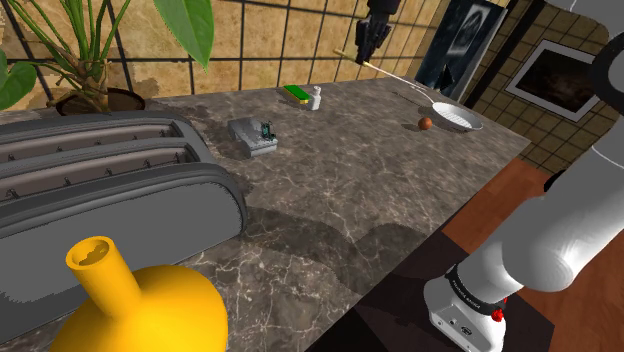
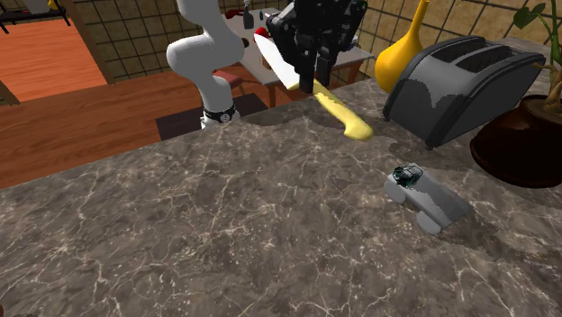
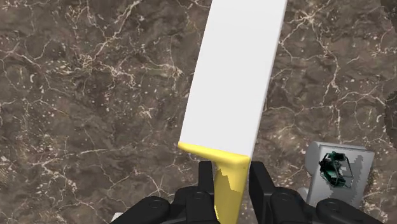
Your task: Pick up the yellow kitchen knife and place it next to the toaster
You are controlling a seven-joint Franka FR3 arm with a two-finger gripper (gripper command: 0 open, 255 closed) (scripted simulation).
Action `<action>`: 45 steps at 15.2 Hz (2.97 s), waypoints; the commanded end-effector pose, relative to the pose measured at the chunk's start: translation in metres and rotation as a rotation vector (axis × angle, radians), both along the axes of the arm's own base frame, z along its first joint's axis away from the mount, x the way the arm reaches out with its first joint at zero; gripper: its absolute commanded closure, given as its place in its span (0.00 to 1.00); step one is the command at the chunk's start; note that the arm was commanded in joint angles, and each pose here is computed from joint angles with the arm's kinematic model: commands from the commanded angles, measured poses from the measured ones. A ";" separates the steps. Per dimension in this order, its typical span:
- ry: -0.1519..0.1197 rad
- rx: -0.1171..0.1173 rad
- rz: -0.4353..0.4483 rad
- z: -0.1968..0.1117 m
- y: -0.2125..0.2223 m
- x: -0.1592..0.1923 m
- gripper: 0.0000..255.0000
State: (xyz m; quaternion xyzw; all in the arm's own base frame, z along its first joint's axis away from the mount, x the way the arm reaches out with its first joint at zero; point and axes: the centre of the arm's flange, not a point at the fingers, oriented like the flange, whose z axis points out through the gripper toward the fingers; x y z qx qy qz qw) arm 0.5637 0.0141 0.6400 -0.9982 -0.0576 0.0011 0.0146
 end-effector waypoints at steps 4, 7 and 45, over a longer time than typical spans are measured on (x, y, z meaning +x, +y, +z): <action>0.000 -0.001 -0.001 0.000 0.057 -0.036 1.00; 0.000 -0.001 -0.001 0.000 0.091 -0.056 1.00; 0.000 -0.001 -0.001 -0.095 0.320 -0.192 1.00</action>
